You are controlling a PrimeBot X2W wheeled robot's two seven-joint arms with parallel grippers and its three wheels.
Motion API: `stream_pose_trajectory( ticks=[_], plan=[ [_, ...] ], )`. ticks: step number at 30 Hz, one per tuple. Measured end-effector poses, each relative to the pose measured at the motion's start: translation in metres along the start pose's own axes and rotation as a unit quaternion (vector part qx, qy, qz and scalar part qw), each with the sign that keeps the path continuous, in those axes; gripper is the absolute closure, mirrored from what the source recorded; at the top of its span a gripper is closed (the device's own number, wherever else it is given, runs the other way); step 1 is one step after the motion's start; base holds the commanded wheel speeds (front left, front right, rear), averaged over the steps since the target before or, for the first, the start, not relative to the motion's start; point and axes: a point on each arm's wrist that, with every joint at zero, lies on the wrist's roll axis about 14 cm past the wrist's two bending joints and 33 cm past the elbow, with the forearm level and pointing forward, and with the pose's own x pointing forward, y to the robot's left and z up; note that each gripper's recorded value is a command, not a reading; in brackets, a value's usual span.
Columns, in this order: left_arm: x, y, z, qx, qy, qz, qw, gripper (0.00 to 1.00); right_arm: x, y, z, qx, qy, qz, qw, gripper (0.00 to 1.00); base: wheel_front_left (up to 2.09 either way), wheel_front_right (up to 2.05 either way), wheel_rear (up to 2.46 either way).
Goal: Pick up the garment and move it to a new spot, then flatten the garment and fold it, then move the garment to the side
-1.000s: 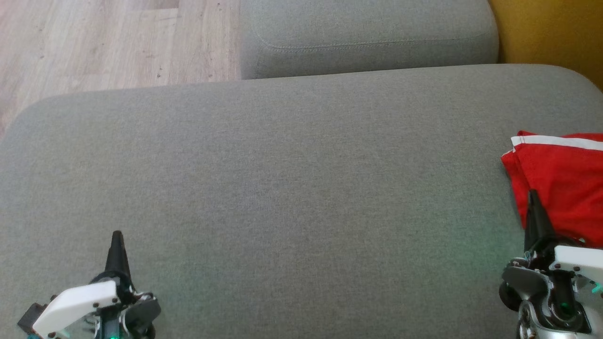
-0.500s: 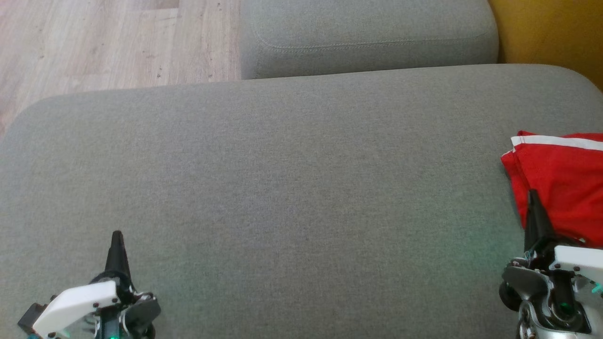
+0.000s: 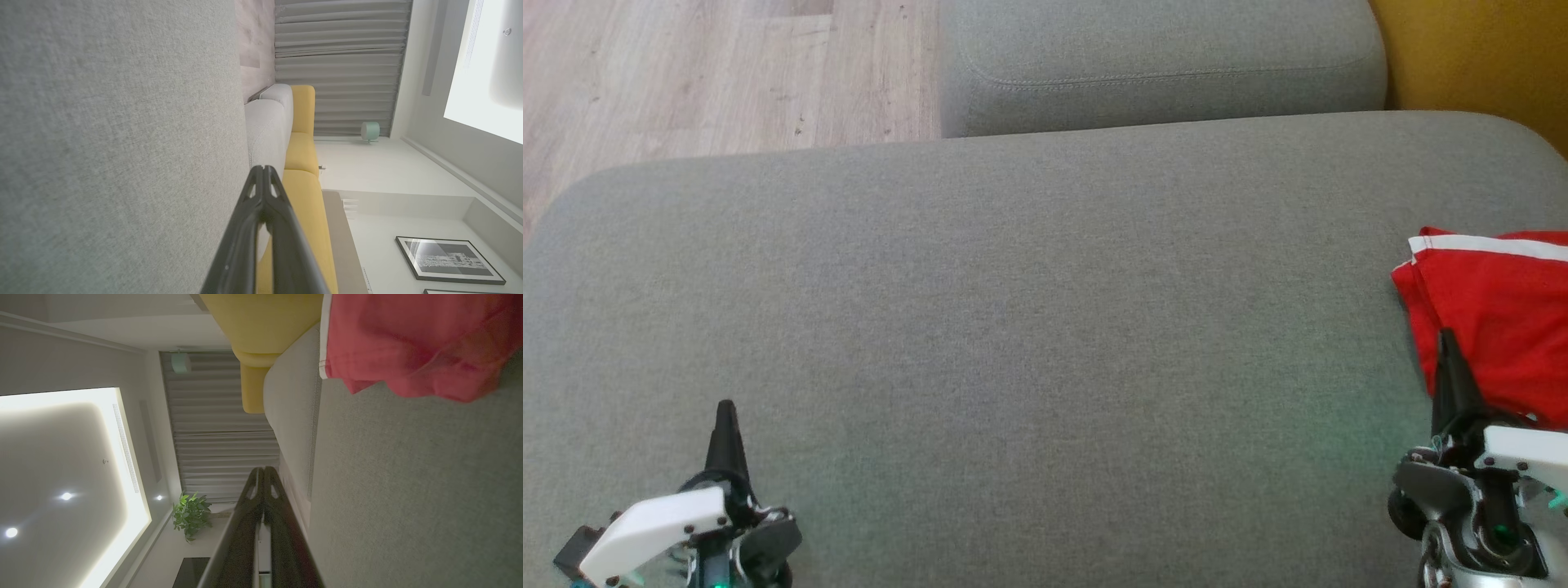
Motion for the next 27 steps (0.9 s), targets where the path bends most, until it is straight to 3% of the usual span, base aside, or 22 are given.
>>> stream_pose_trajectory(
  ticks=[27],
  plan=[
    [0.0, 0.0, 0.0, 0.0, 0.0, 0.0, 1.0, 1.0, 0.0, 0.0001, 0.0, 0.0, 0.0, 0.0, 1.0, 1.0, 0.0, 0.0, 0.0]
  ],
)
